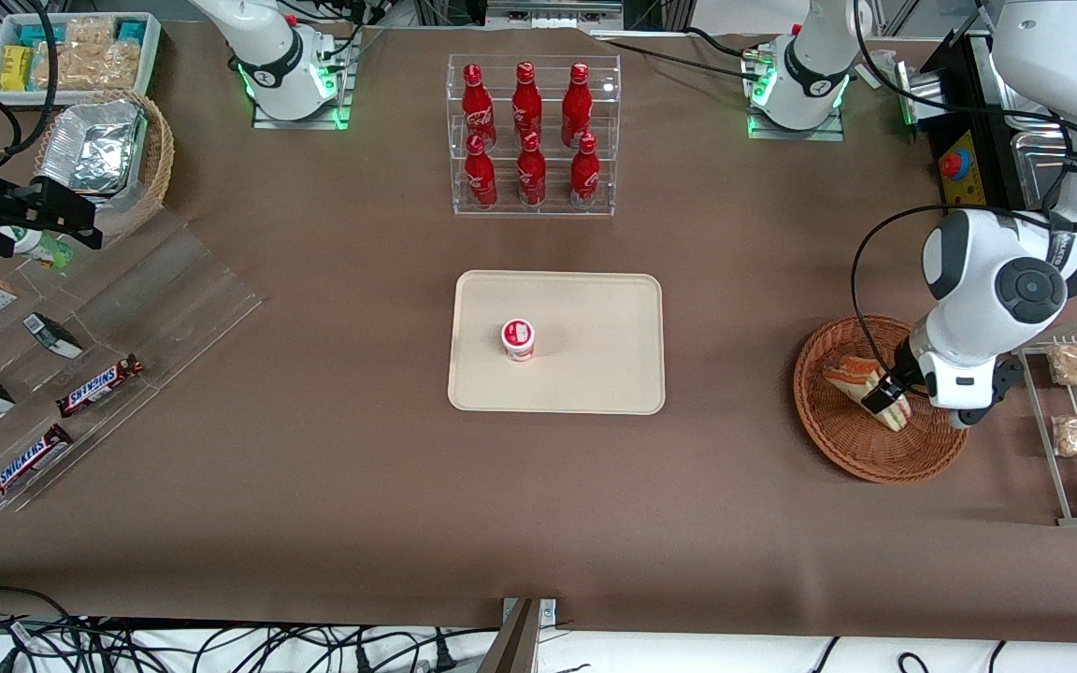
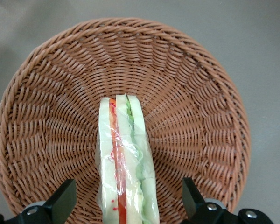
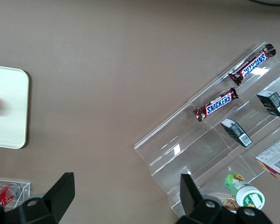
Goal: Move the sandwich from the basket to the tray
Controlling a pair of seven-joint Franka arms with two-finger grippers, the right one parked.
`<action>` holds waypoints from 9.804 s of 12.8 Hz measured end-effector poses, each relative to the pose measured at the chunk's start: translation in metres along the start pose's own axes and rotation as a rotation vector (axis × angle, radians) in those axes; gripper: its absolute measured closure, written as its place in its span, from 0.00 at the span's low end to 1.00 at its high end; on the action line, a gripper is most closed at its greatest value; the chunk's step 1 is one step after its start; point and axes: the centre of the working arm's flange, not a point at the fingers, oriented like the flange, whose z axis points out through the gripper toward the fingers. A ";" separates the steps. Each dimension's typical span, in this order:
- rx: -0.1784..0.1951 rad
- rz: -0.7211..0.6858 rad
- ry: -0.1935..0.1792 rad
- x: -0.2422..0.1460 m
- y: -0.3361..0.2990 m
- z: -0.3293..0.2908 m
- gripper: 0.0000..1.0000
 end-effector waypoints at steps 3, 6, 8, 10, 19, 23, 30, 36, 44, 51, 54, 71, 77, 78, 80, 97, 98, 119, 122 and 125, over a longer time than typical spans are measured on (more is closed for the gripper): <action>0.006 0.001 -0.013 -0.002 0.000 0.016 0.00; 0.016 0.003 -0.029 -0.005 0.000 0.029 0.09; 0.025 0.015 -0.025 -0.006 0.000 0.032 0.31; 0.032 0.030 -0.017 -0.006 0.000 0.032 0.54; 0.058 0.167 -0.013 -0.006 0.022 -0.027 0.81; 0.083 0.326 -0.046 -0.031 0.072 -0.125 0.81; -0.021 0.521 -0.119 -0.125 0.149 -0.200 0.81; -0.033 0.779 -0.170 -0.218 0.200 -0.203 0.81; -0.065 0.846 -0.226 -0.308 0.252 -0.127 0.81; 0.048 0.847 -0.188 -0.353 0.263 -0.029 0.81; 0.078 0.865 -0.193 -0.358 0.259 -0.011 0.81; 0.076 0.675 -0.086 -0.278 0.255 -0.111 0.00; 0.034 0.450 -0.066 -0.154 0.192 -0.206 0.00; 0.027 0.444 -0.079 -0.144 0.186 -0.216 0.00; 0.029 0.450 -0.104 -0.127 0.173 -0.232 0.00; -0.027 0.761 -0.206 -0.041 -0.004 -0.326 0.00; -0.025 0.767 -0.211 -0.042 -0.004 -0.324 0.00; -0.012 0.779 -0.242 -0.046 0.000 -0.310 0.00; -0.013 0.779 -0.241 -0.046 0.000 -0.311 0.00; -0.018 0.779 -0.230 -0.045 0.000 -0.316 0.00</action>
